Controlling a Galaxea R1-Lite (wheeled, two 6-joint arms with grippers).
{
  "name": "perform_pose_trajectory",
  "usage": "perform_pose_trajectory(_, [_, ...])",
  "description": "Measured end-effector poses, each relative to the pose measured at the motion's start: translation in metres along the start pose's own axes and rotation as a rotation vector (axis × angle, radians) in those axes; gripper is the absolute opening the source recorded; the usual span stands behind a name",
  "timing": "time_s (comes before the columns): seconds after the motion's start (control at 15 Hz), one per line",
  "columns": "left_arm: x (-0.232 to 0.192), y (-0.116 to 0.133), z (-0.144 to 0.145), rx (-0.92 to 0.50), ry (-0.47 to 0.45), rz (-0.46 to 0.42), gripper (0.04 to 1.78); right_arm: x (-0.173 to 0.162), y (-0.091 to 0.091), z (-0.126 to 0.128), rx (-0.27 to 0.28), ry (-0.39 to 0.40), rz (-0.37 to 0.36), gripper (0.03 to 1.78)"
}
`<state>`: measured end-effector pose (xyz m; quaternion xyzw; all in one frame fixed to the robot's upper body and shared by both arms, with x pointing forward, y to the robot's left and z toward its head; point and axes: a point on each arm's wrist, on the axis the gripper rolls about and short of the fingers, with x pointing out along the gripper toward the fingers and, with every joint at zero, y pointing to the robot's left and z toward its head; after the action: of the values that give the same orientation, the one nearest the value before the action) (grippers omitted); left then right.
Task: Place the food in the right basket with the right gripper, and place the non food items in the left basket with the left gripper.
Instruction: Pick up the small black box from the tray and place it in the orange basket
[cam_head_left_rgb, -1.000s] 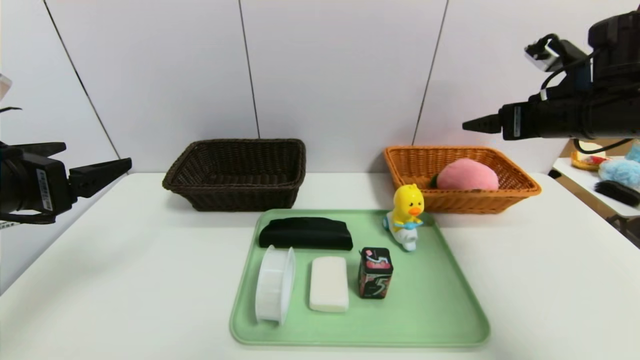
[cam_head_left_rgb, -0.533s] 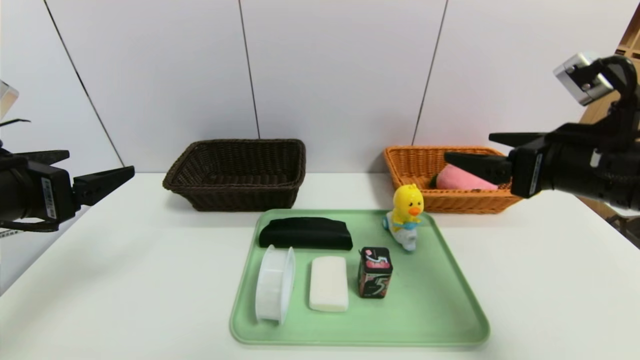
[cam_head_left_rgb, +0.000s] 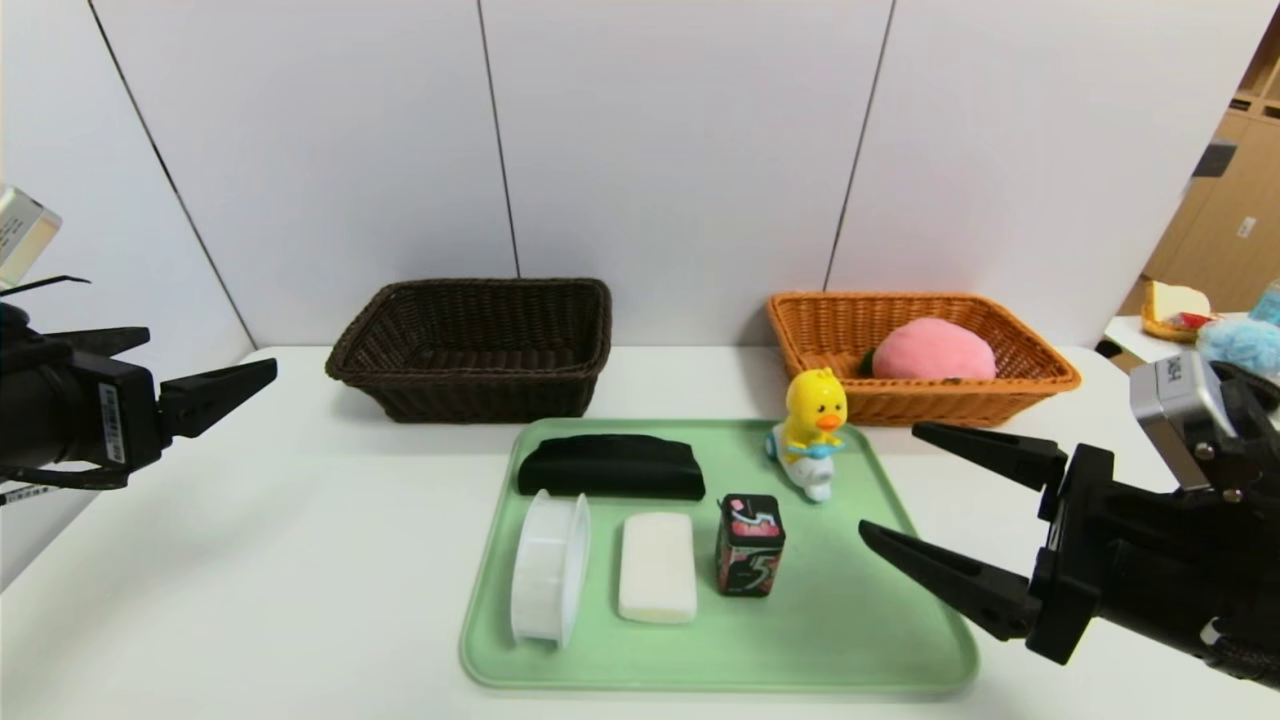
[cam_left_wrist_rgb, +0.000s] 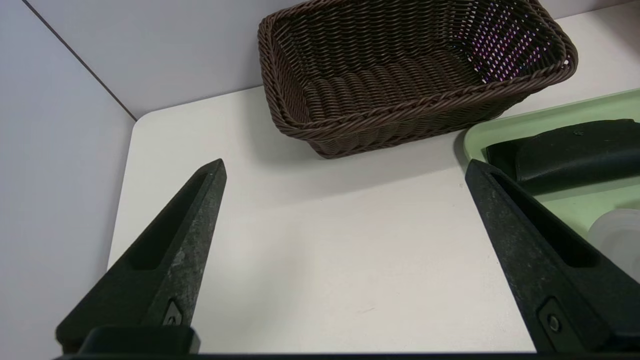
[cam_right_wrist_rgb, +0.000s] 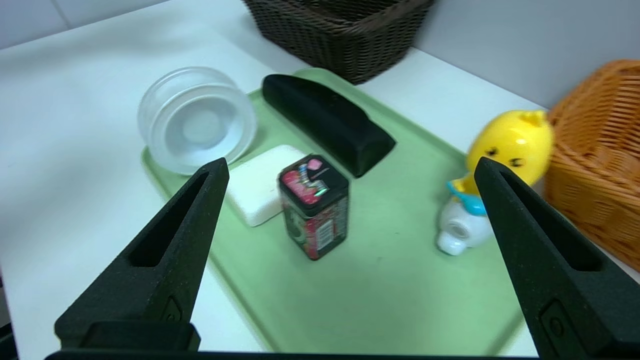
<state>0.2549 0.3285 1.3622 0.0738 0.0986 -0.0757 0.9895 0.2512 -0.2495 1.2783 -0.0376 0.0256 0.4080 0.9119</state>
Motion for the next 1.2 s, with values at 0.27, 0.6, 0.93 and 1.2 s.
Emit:
perform_pose_trajectory(0.27, [0.000, 0.000, -0.002, -0.001, 0.008, -0.001, 1.69, 0.010, 0.004, -0.025, 0.026, 0.078, 0.040, 1.69])
perform_pose_trajectory(0.6, [0.002, -0.001, -0.006, -0.006, 0.022, -0.003, 1.69, 0.039, 0.002, -0.050, 0.049, 0.149, 0.075, 1.69])
perform_pose_trajectory(0.93, [0.002, -0.001, -0.007, -0.007, 0.027, -0.004, 1.69, 0.073, -0.002, -0.076, 0.031, 0.103, 0.089, 1.69])
perform_pose_trajectory(1.2, [0.003, -0.001, -0.008, -0.007, 0.030, -0.004, 1.69, 0.092, -0.003, -0.098, 0.044, 0.128, 0.106, 1.69])
